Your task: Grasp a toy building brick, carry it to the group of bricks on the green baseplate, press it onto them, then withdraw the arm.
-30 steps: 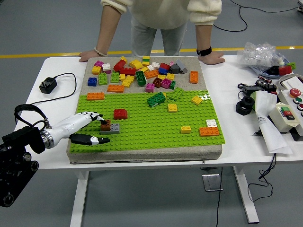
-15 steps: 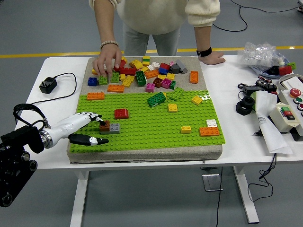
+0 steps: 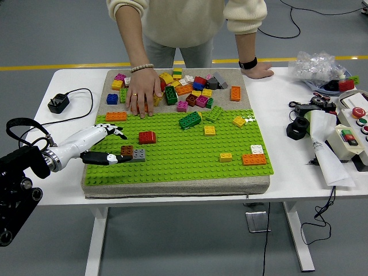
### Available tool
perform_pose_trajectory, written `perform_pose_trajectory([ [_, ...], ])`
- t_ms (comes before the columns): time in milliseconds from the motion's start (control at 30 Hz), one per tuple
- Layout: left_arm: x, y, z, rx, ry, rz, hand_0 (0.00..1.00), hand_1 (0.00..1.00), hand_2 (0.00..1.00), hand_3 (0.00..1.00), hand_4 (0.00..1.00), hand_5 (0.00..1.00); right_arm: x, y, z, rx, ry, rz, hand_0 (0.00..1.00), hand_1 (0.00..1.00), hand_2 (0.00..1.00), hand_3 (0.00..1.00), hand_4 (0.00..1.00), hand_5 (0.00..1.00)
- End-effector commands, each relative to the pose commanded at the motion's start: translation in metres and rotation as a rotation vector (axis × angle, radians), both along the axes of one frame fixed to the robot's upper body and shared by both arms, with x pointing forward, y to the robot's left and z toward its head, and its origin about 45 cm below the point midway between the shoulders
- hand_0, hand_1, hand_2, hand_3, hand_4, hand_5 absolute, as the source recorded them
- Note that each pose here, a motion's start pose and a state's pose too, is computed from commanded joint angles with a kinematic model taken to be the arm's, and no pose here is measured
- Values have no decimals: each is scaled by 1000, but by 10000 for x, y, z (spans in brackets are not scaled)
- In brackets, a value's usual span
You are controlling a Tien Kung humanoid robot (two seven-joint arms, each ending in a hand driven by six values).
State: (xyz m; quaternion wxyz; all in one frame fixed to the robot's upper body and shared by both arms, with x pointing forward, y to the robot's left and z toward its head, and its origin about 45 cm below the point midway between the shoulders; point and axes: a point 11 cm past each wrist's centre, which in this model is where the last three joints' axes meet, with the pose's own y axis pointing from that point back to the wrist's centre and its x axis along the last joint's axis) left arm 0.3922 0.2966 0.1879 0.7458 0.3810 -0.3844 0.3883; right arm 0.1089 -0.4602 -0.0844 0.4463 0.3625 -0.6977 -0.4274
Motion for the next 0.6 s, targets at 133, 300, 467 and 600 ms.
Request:
perform_pose_trajectory([
  [133,38,-24,85,-18,-42,8,998,974,920,757,998,839,-7,-2,-1,1,1,-2,781,704,741,678,945,689],
  [300,98,-74,187,-31,-100,14,998,856,810,804,998,616,-2,-9,4,1,0,-4,781,703,742,677,944,687],
  [467,221,-135,326,-16,-171,25,991,798,772,826,998,280,6,-18,9,1,-2,-5,783,703,741,677,944,688],
  [600,314,-195,393,0,-200,20,991,798,772,826,998,280,16,-18,12,1,-4,-4,783,703,741,677,944,688],
])
